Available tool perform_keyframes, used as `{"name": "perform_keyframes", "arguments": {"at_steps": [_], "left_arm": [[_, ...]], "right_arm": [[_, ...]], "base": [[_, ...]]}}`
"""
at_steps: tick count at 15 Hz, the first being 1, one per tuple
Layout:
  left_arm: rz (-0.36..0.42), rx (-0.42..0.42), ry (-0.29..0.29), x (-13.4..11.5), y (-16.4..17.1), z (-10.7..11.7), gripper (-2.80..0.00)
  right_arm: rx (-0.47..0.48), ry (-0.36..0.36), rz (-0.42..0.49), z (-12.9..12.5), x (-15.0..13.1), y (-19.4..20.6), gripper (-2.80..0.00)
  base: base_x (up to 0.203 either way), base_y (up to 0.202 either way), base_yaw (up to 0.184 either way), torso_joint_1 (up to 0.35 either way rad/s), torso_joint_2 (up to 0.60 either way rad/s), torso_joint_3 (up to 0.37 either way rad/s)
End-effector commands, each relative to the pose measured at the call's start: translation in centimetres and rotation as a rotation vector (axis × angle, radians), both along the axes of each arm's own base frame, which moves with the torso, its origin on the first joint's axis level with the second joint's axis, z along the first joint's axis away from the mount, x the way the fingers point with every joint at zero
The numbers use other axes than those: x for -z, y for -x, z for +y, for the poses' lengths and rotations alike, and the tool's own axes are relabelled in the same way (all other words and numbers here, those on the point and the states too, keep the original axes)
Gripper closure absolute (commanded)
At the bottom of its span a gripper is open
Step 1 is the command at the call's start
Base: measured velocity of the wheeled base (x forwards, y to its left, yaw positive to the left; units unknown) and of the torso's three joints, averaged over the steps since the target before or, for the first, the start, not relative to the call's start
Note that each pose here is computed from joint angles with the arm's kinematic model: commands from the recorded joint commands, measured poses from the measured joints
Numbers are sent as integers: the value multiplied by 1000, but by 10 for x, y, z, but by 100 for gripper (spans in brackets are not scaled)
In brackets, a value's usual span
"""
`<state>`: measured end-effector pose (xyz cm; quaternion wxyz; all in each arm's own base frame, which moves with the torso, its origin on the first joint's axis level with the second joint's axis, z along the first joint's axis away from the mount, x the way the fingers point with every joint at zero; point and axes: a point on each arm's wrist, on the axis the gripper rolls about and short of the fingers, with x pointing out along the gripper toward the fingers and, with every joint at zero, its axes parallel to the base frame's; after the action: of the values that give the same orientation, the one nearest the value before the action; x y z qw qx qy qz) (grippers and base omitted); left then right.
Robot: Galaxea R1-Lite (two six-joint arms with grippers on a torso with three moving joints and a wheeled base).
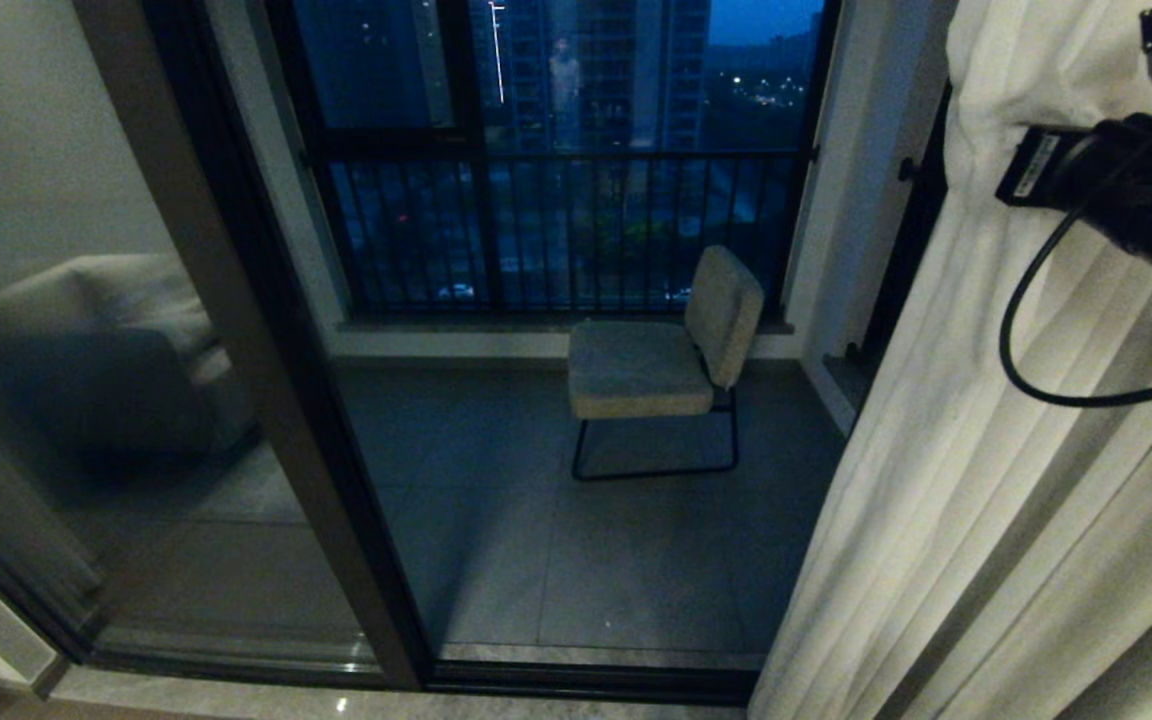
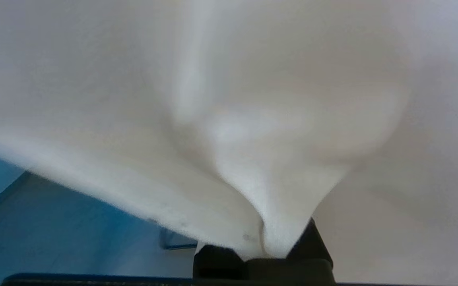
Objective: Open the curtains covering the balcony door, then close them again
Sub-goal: Close the inner curtains on both sides
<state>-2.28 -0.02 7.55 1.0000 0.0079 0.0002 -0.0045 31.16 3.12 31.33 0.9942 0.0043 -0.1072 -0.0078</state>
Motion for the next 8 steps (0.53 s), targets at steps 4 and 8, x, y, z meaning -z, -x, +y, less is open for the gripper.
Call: {"name": "perform_keyframes", "arguments": {"at_steps": [4, 8], "left_arm": [[0, 0, 0, 0, 0, 0, 0], [0, 0, 0, 0, 0, 0, 0]], "right_arm": [[0, 0, -1, 0, 0, 0, 0], [0, 1, 1, 0, 1, 1, 0]], "base": [[0, 196, 2, 10, 1, 1], [0, 193, -1, 2, 2, 2]]}}
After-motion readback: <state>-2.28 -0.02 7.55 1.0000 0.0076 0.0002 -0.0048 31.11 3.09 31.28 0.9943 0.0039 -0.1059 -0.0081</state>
